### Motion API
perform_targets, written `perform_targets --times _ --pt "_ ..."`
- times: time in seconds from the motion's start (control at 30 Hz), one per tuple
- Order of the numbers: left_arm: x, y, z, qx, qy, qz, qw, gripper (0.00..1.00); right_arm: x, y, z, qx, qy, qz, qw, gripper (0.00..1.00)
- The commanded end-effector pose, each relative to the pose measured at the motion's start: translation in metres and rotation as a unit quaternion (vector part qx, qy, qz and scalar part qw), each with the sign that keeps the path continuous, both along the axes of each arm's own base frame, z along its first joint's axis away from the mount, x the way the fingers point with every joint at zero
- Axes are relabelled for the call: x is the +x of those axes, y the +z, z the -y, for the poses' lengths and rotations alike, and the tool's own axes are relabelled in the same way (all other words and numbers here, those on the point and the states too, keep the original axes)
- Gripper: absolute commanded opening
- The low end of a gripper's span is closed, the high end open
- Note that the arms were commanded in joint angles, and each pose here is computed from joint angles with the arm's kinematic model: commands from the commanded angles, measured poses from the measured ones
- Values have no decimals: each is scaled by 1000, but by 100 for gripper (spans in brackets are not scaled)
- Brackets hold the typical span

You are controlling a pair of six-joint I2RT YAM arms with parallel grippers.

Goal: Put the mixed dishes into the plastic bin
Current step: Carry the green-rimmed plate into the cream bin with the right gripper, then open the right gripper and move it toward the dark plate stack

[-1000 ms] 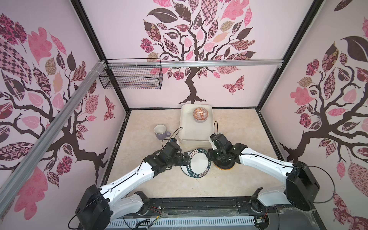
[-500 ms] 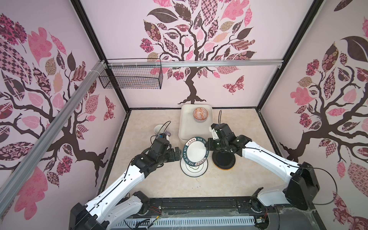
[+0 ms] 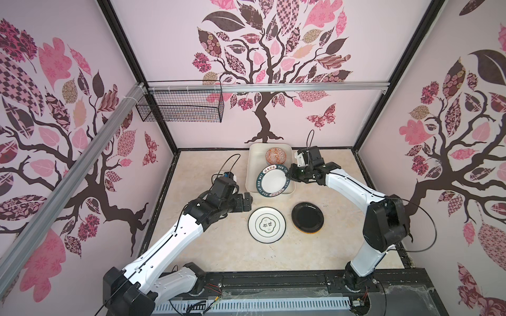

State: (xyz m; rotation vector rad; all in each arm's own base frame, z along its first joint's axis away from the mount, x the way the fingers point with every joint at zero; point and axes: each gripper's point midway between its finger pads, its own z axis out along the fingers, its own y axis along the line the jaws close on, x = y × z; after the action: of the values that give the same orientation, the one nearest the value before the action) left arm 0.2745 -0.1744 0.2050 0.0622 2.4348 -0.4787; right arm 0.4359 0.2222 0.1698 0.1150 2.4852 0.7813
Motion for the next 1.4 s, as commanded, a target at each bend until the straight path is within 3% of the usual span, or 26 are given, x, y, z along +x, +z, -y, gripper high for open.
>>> perform_targets --times 0.0,0.83,1.37 --pt "9 12 -1 10 -6 14 1000 98 23 -1 -7 33 5 -1 999 6" --pt "25 -15 -15 -12 2 -21 1000 98 48 -108 1 4 -27 -100 995 9" --pt "19 -19 -13 -24 -4 -30 999 98 31 -107 13 -26 -27 -113 993 37"
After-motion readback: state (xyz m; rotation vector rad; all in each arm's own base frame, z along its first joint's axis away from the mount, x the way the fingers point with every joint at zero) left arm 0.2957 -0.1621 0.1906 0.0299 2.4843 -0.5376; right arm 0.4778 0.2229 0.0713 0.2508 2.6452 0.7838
